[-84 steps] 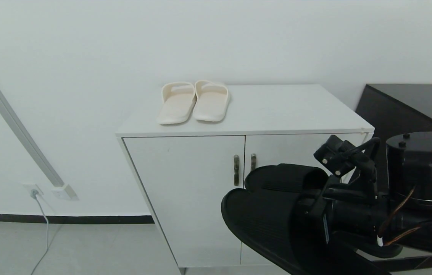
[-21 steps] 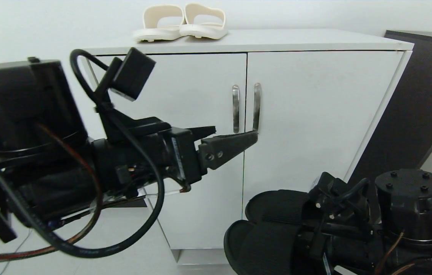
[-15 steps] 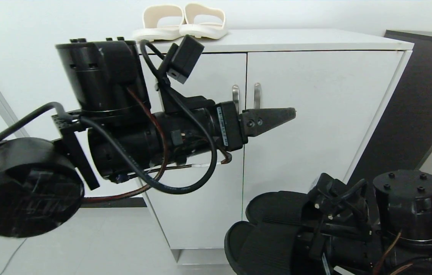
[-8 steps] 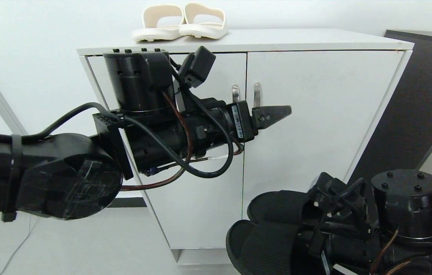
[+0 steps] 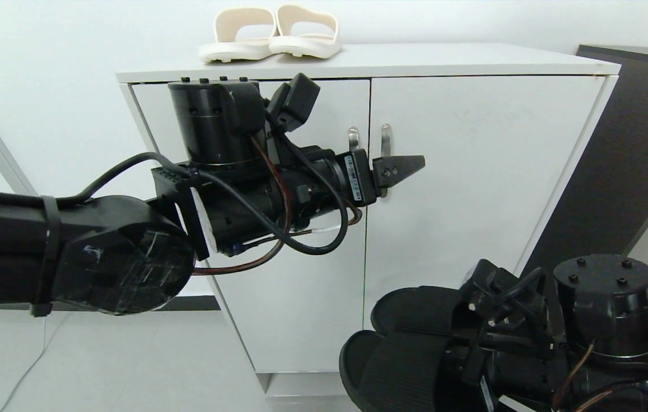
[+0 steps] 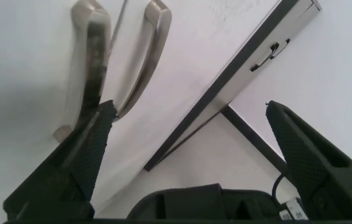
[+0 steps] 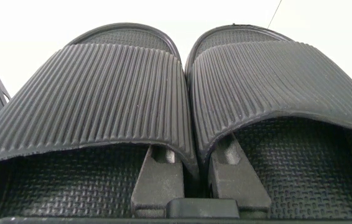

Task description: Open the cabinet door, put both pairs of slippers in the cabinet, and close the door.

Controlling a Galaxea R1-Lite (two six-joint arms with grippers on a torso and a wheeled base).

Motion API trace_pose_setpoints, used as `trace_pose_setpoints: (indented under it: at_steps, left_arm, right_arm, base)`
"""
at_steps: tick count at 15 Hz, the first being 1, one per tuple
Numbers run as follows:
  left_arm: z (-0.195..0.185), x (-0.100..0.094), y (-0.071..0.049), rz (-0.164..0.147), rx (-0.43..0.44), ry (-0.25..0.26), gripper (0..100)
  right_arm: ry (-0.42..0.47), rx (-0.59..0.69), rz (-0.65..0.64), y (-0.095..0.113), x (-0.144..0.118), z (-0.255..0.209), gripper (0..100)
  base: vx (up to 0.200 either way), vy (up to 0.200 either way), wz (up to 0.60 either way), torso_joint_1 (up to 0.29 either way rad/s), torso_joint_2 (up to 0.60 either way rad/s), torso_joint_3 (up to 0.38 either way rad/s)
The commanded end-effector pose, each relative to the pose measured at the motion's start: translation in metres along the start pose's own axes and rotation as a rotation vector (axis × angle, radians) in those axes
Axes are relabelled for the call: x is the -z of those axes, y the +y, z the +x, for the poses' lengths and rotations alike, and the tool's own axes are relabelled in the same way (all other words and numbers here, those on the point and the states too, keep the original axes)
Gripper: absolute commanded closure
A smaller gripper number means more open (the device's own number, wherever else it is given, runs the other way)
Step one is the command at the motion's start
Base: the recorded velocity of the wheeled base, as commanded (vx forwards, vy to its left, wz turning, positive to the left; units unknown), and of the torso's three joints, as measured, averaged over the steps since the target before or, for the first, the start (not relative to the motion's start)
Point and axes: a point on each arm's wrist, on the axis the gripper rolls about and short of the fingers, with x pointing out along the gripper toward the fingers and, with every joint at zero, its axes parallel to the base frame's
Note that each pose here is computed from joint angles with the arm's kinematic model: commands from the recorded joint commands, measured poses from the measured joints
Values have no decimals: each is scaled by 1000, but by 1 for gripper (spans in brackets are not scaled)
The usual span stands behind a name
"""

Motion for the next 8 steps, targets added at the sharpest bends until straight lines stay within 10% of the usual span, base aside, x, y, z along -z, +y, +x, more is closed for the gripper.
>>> trace_pose_setpoints:
  at_steps: [1,8]
  left_arm:
    - [7,2,4,-1,-10,1,0]
    - [30,2,10,2,-49,-9,0]
  right_arm:
    - [5,1,0,0,1,1,100]
    - [8,-1,1,0,2,2,100]
  base:
    - [0,0,0,0,0,0]
    - [0,0,0,0,0,0]
